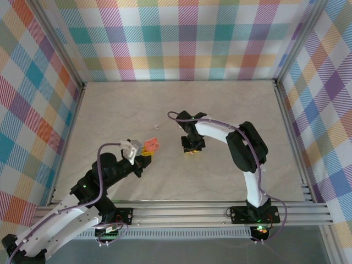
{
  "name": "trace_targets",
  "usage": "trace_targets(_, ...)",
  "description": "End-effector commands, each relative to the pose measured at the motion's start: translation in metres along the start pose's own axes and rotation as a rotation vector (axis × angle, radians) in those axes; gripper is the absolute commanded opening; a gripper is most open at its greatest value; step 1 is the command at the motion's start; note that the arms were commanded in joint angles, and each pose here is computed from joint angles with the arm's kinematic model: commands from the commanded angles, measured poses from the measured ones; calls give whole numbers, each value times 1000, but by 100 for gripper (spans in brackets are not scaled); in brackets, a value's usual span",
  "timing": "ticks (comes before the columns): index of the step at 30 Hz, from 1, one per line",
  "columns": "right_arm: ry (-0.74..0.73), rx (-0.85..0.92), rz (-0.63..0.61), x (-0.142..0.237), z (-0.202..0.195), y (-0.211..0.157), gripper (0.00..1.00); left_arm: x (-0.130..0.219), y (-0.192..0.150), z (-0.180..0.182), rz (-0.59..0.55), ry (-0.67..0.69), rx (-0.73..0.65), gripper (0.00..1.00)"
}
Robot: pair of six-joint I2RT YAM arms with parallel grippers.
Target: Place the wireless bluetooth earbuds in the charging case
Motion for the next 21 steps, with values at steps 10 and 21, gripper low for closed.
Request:
trace_targets(10, 63, 63, -31, 45, 3, -3, 53, -25, 23, -11, -78, -73, -7, 0)
trace_targets(21, 33, 215, 0, 38, 8, 8, 50, -34, 18, -13, -59, -90, 8, 0)
Point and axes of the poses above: each hand's point on the last joint's axis, 136 mm out from that joint toward the fingers, its own x axis back along the fingers, its own z axis along the line the jaws close on, y = z × x, the point moved 2 cm from there along x, back along the fingers, and after that the axes turned 2 degrees about -x, right-handed, at the moved point
